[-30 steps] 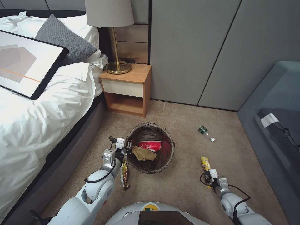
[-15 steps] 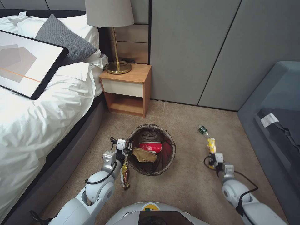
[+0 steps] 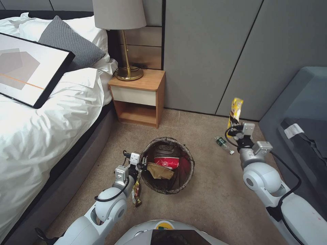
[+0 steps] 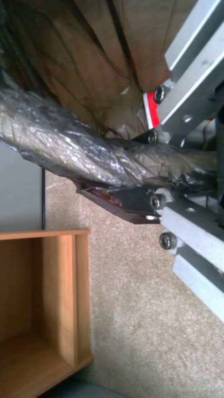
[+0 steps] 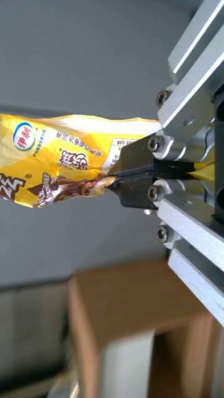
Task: Pick up the trash bin, then pick up the garbage from the floor and place it into the trash bin.
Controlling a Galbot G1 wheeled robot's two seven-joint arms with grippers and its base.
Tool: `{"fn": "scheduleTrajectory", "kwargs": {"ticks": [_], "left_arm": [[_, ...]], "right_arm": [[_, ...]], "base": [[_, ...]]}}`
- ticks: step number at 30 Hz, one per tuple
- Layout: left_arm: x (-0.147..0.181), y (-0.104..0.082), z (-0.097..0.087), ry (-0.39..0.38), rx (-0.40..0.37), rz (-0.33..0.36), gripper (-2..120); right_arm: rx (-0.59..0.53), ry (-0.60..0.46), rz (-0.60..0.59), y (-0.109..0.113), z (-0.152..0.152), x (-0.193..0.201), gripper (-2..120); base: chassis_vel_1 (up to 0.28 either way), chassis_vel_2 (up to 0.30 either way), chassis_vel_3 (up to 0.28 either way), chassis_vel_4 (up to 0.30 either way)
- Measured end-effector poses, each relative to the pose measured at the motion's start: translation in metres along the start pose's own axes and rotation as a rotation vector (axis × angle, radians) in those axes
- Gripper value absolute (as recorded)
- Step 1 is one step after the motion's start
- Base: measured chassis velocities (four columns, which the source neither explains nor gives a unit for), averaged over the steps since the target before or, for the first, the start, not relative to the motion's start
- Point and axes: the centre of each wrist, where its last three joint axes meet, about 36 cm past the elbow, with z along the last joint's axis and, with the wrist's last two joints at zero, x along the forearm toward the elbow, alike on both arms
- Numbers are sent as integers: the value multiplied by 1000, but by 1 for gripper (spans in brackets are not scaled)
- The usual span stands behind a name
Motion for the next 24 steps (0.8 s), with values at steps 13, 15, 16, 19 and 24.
{"fn": "scheduleTrajectory", "kwargs": {"ticks": [13, 15, 16, 19, 24], "left_arm": [[0, -4, 3, 16, -12, 20, 3], [2, -7, 7, 27, -17, 34, 3], [2, -7, 7, 27, -17, 34, 3], [0, -10, 8, 27, -15, 38, 3], [-6, -15, 9, 26, -17, 45, 3]], "right_arm": [[-131, -343, -187, 65, -149, 56, 0], [-141, -380, -306, 81, -163, 81, 0], [-141, -380, -306, 81, -163, 81, 0], [-124, -404, -411, 89, -168, 96, 0], [-103, -444, -582, 94, -168, 108, 0]], "base": [[0, 0, 0, 0], [0, 0, 0, 0], [0, 0, 0, 0], [0, 0, 0, 0], [0, 0, 0, 0]]}}
